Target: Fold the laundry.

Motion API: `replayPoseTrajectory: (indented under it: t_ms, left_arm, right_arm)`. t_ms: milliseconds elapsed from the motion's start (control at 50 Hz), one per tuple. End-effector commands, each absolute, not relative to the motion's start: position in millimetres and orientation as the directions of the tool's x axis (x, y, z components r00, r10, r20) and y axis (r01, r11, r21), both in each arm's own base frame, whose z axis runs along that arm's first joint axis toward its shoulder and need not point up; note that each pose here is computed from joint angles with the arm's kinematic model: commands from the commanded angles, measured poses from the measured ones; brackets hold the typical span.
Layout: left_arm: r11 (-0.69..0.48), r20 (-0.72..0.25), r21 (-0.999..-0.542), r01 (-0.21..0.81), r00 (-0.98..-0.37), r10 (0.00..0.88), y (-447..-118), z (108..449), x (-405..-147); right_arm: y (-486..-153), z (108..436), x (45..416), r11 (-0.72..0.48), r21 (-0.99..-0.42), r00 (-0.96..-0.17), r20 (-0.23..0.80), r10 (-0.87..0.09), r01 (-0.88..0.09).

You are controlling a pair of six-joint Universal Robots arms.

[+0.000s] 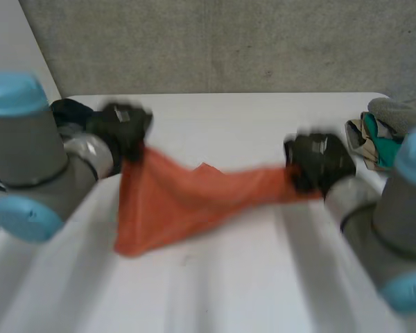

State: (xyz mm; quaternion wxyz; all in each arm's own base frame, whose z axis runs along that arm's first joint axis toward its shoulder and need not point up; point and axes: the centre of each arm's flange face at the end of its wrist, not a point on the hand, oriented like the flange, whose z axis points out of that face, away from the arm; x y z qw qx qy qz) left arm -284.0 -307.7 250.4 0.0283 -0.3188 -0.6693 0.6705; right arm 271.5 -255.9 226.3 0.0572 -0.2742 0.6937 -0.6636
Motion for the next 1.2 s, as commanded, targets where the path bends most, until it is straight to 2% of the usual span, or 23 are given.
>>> replayPoseTrajectory:
  t_ms: [20, 40, 80, 120, 180, 200, 260, 280, 340, 360, 440, 500, 600, 660, 780, 880, 960, 1100, 1200]
  left_arm:
    - [-0.437, -0.135, -0.898, 0.041, -0.973, 0.187, -334.0, 377.3, -256.9]
    - [-0.49, -0.066, -0.872, -0.022, -0.985, 0.162, -332.7, 395.4, -246.6]
    - [-0.506, -0.022, -0.861, -0.059, -0.988, 0.152, -330.4, 401.6, -238.5]
    - [-0.458, -0.002, -0.885, -0.078, -0.985, 0.171, -323.7, 389.4, -233.9]
    - [-0.377, -0.004, -0.923, -0.083, -0.974, 0.225, -312.7, 366.9, -236.0]
    - [-0.313, -0.016, -0.947, -0.072, -0.962, 0.271, -303.0, 346.9, -239.9]
    - [-0.208, -0.028, -0.977, -0.044, -0.944, 0.329, -287.3, 313.3, -242.7]
    - [-0.143, -0.031, -0.989, -0.021, -0.936, 0.35, -277.6, 291.3, -241.9]
    - [-0.054, -0.027, -0.998, 0.01, -0.941, 0.338, -266.2, 260.5, -236.3]
    - [0.012, -0.025, -0.999, 0.03, -0.947, 0.322, -257.2, 239.7, -231.8]
    - [0.151, -0.036, -0.985, 0.079, -0.963, 0.268, -234.9, 198.8, -220.1]
    - [0.23, -0.051, -0.966, 0.116, -0.962, 0.268, -216.4, 178.3, -216.3]
    - [0.303, -0.09, -0.935, 0.186, -0.948, 0.306, -195.1, 171.6, -214.4]
    - [0.298, -0.121, -0.928, 0.224, -0.937, 0.327, -186.7, 188.5, -212.7]
    - [0.211, -0.145, -0.948, 0.238, -0.913, 0.382, -178.6, 228.4, -218.0]
    - [0.09, -0.173, -0.965, 0.247, -0.854, 0.49, -184.5, 254.6, -236.0]
    - [0.039, -0.223, -0.953, 0.3, -0.783, 0.581, -208.4, 252.2, -256.2]
    - [-0.003, -0.299, -0.914, 0.406, -0.668, 0.682, -260.2, 234.8, -285.0]
    - [-0.047, -0.341, -0.869, 0.493, -0.526, 0.779, -289.6, 213.7, -306.9]
  right_arm:
    - [-332.8, 338.8, 272.8, -0.417, -0.871, -0.914, 0.36, -0.185, -0.259]
    - [-341.4, 365.0, 269.2, -0.492, -0.84, -0.934, 0.332, -0.134, -0.228]
    - [-346.2, 383.2, 267.3, -0.543, -0.816, -0.946, 0.304, -0.109, -0.199]
    - [-345.0, 391.0, 269.9, -0.555, -0.813, -0.948, 0.292, -0.127, -0.176]
    - [-337.5, 383.9, 277.9, -0.525, -0.833, -0.931, 0.312, -0.189, -0.173]
    - [-331.3, 373.9, 284.0, -0.494, -0.851, -0.912, 0.332, -0.242, -0.179]
    - [-320.1, 351.3, 292.9, -0.434, -0.879, -0.879, 0.356, -0.318, -0.199]
    - [-313.0, 335.2, 296.9, -0.392, -0.894, -0.86, 0.366, -0.356, -0.218]
    - [-305.5, 308.3, 299.0, -0.324, -0.909, -0.839, 0.38, -0.39, -0.262]
    - [-302.5, 289.6, 297.2, -0.273, -0.917, -0.832, 0.383, -0.401, -0.291]
    - [-292.0, 237.7, 293.0, -0.14, -0.92, -0.805, 0.389, -0.447, -0.367]
    - [-282.5, 196.8, 288.8, -0.04, -0.906, -0.78, 0.384, -0.494, -0.421]
    - [-271.6, 153.7, 285.6, 0.057, -0.869, -0.749, 0.389, -0.535, -0.492]
    - [-272.3, 141.8, 280.8, 0.095, -0.855, -0.752, 0.389, -0.532, -0.51]
    - [-269.3, 140.2, 280.2, 0.099, -0.85, -0.748, 0.393, -0.535, -0.518]
    - [-260.9, 144.8, 282.7, 0.084, -0.853, -0.739, 0.393, -0.547, -0.515]
    - [-254.3, 147.0, 284.1, 0.069, -0.85, -0.723, 0.4, -0.563, -0.523]
    - [-250.7, 149.2, 281.8, 0.029, -0.824, -0.685, 0.449, -0.573, -0.565]
    - [-253.9, 149.3, 279.3, 0.023, -0.822, -0.682, 0.457, -0.571, -0.569]
